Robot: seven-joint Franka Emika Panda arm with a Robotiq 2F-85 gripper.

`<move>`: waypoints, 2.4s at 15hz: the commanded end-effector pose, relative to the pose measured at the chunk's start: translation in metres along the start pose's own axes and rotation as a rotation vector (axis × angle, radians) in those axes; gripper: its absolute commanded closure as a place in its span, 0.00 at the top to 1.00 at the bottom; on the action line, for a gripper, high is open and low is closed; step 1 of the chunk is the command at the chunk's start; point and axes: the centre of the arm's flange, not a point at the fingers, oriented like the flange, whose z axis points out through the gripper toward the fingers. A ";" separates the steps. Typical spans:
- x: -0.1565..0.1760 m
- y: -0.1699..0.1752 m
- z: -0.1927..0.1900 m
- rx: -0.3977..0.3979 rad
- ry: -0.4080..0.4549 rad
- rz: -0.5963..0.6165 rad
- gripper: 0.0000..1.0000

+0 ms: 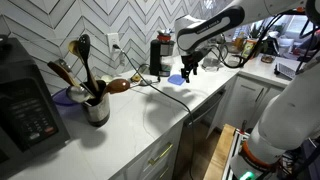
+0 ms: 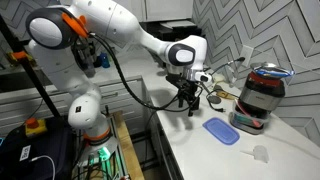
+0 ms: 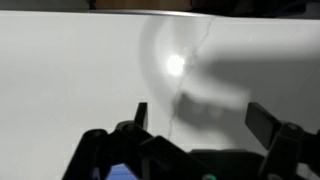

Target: Put the slotted ladle in the silver holder

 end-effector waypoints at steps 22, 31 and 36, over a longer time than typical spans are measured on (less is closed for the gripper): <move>0.113 0.006 -0.097 0.364 -0.092 0.503 1.00; 0.176 -0.027 -0.074 0.628 -0.161 0.948 1.00; 0.172 -0.003 -0.060 0.595 -0.159 0.943 1.00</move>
